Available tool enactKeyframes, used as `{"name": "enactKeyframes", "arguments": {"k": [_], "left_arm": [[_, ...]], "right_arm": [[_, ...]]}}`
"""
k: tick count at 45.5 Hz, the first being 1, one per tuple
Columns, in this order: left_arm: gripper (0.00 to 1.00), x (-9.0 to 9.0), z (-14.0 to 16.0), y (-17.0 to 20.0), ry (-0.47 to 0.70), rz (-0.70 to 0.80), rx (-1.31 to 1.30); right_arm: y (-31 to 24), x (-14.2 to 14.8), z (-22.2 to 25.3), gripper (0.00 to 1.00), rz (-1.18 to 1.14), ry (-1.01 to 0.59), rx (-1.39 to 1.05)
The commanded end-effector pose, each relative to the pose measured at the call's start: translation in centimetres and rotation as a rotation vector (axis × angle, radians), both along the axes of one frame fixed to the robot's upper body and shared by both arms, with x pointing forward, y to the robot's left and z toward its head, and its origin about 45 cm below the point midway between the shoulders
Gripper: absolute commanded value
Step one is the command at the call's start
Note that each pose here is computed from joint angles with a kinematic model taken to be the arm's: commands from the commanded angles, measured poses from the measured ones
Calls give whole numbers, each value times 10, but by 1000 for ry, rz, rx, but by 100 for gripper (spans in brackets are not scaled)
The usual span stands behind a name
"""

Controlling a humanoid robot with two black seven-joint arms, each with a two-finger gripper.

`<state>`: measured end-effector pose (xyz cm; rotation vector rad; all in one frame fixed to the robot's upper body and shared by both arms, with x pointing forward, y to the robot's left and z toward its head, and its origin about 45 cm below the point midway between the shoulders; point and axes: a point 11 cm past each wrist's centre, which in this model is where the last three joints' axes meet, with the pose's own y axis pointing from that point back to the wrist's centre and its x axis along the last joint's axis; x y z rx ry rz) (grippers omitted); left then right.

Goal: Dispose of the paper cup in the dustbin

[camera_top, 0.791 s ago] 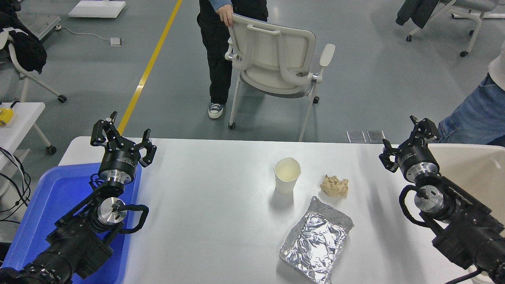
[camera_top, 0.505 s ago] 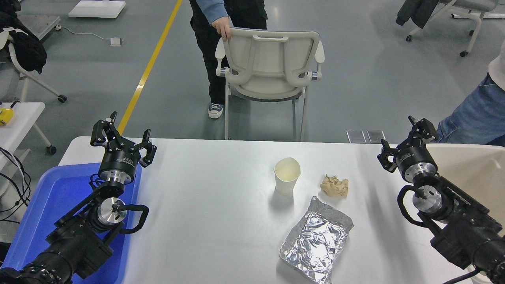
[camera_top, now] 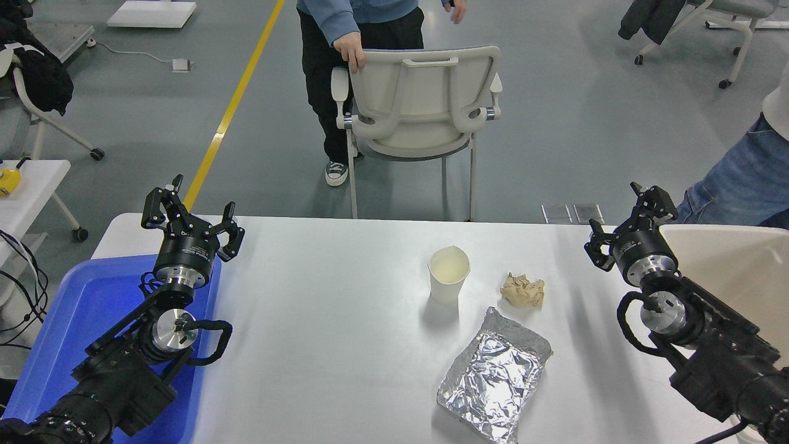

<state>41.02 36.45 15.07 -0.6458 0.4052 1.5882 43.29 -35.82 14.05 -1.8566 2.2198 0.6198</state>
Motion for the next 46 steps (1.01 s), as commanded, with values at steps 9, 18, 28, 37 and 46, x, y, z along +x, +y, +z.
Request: {"name": "enactKeyframes", "arguments": {"k": [9,18,28,37,46], "left_arm": [[100,0,0,0,0,0,1],[100,0,0,0,0,0,1],[100,0,1,0,-1,0,1],[100,0,1,0,0,-1,1],[100,0,1,0,-1,0,1]], "right_arm": [[16,-2,10,100,90,-28,-20],[56,-13,29,100,318,-79,-160],[99,-30,33,100,563,-130,-401],[116,-37,27,100,715,-177,-716],[136,-35,31,100,815,-245,-950]]}}
